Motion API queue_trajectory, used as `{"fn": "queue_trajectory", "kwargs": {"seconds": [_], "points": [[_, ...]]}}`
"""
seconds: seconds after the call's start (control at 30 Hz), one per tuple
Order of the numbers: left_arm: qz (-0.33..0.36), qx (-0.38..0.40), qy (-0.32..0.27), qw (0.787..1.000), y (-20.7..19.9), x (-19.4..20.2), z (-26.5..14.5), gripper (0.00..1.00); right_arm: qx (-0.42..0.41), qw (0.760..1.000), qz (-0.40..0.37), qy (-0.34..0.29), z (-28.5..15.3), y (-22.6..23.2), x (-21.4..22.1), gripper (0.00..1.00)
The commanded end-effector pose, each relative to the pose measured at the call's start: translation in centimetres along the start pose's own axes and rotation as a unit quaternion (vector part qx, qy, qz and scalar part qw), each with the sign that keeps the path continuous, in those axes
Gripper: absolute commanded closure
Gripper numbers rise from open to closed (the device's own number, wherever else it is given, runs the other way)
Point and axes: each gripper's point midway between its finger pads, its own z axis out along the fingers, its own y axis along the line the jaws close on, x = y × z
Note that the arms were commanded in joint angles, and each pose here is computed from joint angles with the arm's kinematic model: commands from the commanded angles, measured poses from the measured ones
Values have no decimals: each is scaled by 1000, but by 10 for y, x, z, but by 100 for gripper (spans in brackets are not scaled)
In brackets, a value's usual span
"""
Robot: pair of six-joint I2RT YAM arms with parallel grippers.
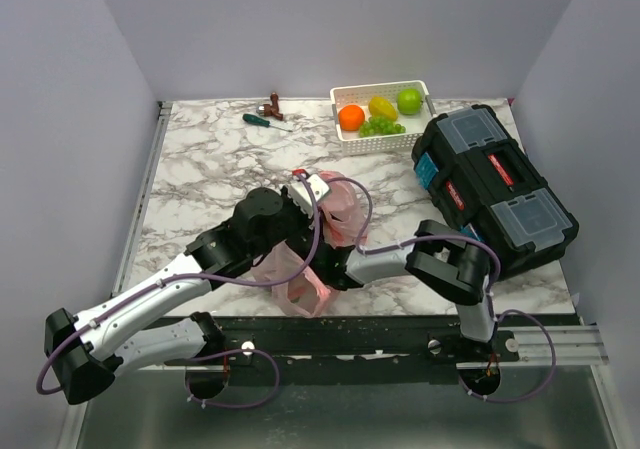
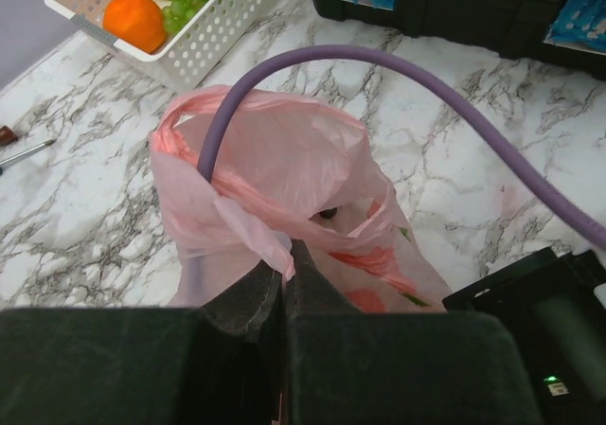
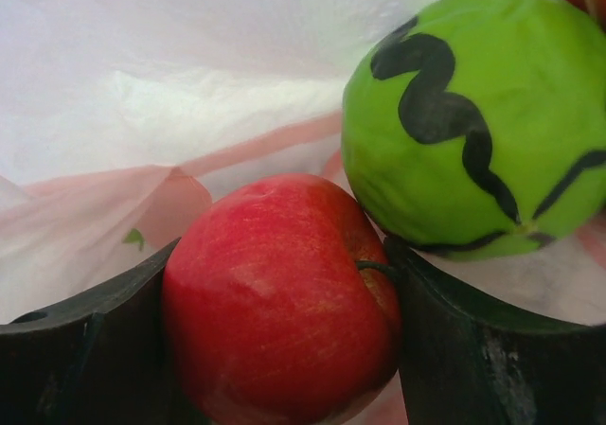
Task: Take the fake fruits out of the plastic bag
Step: Take out the fake fruit from the plastic bag.
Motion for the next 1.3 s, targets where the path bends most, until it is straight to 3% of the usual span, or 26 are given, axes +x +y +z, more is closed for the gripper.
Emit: {"fn": "queue_trajectory", "kwargs": {"seconds": [0.0,0.13,0.5,0.7,0.9,1.27], "points": [[-1,-5,-15,1000,0,-6,-5,100,10,999,0,-34,-24,-13,-32,56],[0,-47,12,999,15,8,-15,100,-9,998,20,-57,-41,-18,-44,66],[3,-106,88,990,34,55,-33,100,-69,993,21,-89,-61,-10,-57,65],[-12,-116,96,988,36,51,-25,100,-135,990,6,-51,-83,12,-60,69],[16,-122,101,987,41,39,-15,100,-180,984,14,5,-110,27,-63,75],[67,-145,49,986,55,19,-26,100,-240,965,66,78,-172,43,-82,79]]}}
